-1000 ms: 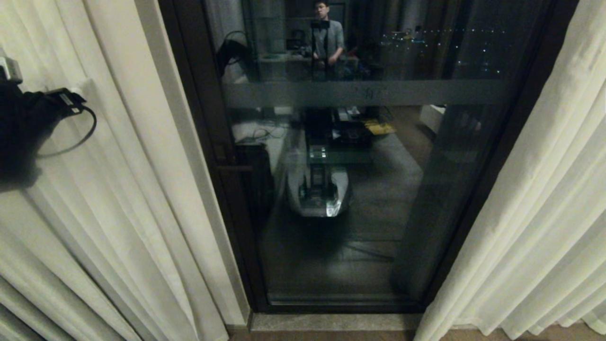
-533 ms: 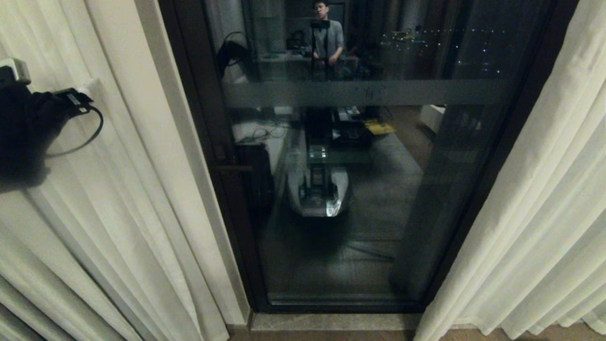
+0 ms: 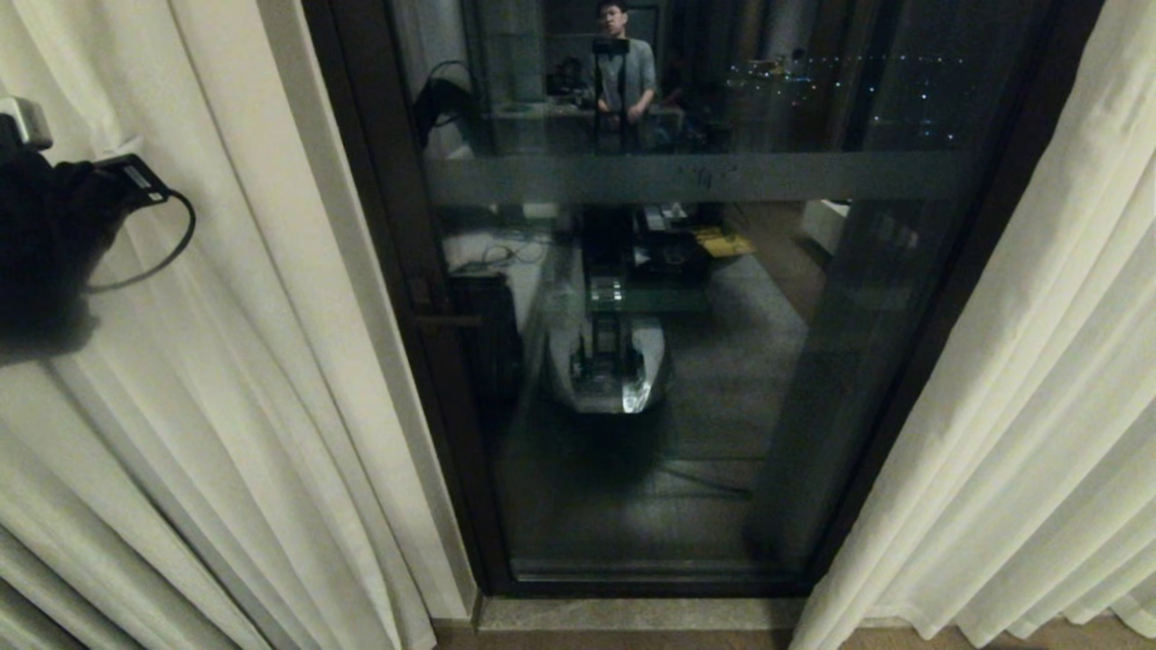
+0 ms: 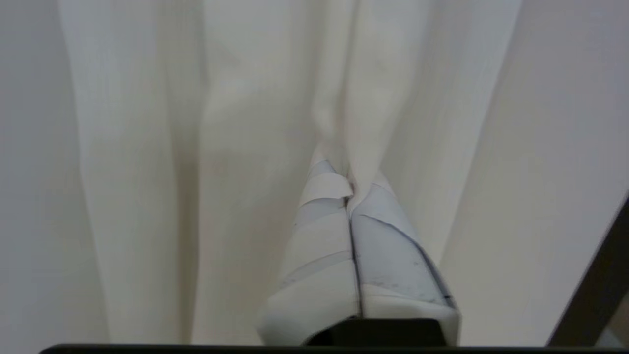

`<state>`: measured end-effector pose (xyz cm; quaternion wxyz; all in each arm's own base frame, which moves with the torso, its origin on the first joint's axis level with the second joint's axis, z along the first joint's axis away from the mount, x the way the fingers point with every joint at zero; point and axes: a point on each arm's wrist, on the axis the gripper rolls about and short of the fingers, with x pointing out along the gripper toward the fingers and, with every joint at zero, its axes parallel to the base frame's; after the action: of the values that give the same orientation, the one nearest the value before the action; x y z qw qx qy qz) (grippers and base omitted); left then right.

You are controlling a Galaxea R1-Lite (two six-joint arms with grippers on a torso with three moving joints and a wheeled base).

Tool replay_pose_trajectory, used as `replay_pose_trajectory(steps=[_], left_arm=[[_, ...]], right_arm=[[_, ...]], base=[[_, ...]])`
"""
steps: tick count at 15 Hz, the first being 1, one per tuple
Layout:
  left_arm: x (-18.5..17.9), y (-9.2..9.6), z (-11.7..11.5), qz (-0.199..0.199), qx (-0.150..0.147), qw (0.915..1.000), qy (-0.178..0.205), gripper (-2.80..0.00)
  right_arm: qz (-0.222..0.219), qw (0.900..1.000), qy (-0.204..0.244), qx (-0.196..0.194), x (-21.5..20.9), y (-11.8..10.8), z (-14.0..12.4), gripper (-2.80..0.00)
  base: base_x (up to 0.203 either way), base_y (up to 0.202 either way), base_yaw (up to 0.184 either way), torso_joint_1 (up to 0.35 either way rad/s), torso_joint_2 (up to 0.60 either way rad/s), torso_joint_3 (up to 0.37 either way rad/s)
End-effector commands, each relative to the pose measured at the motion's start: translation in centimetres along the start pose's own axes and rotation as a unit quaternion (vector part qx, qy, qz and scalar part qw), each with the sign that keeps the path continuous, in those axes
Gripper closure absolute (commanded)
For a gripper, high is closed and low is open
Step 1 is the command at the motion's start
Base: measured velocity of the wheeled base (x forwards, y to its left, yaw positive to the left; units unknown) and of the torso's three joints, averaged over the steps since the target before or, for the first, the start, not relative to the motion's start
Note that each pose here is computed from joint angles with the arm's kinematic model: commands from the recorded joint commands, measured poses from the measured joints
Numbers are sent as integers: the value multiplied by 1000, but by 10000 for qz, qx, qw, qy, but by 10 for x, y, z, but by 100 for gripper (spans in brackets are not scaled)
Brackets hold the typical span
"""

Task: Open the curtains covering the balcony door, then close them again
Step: Close the inner curtains on both sides

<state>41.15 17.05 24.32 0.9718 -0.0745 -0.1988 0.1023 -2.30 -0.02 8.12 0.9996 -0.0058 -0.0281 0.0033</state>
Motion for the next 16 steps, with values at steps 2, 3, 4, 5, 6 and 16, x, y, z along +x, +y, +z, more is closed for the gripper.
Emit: replay_pose_trajectory(steps=[2, 3, 4, 5, 6, 16], left_arm=[[-1, -2, 7, -44, 22, 9999, -164, 0], [-2, -3, 11, -62, 27, 9997, -230, 0], [-3, -4, 14, -71, 33, 9996, -267, 0], [-3, -6, 18, -88, 35, 9995, -303, 0], [-5, -7, 22, -92, 38, 9994, -326, 0], [-30, -38, 46, -330, -118, 9990, -271, 0]], right_arm=[[3, 10000, -3, -2, 0, 0, 0, 0], [3, 10000, -3, -2, 0, 0, 0, 0], [3, 10000, -3, -2, 0, 0, 0, 0], [3, 10000, -3, -2, 0, 0, 0, 0], [3, 10000, -3, -2, 0, 0, 0, 0], [3, 10000, -3, -2, 0, 0, 0, 0]], base=[[0, 0, 0, 0, 0, 0], [0, 0, 0, 0, 0, 0], [0, 0, 0, 0, 0, 0], [0, 0, 0, 0, 0, 0], [0, 0, 0, 0, 0, 0], [0, 0, 0, 0, 0, 0]])
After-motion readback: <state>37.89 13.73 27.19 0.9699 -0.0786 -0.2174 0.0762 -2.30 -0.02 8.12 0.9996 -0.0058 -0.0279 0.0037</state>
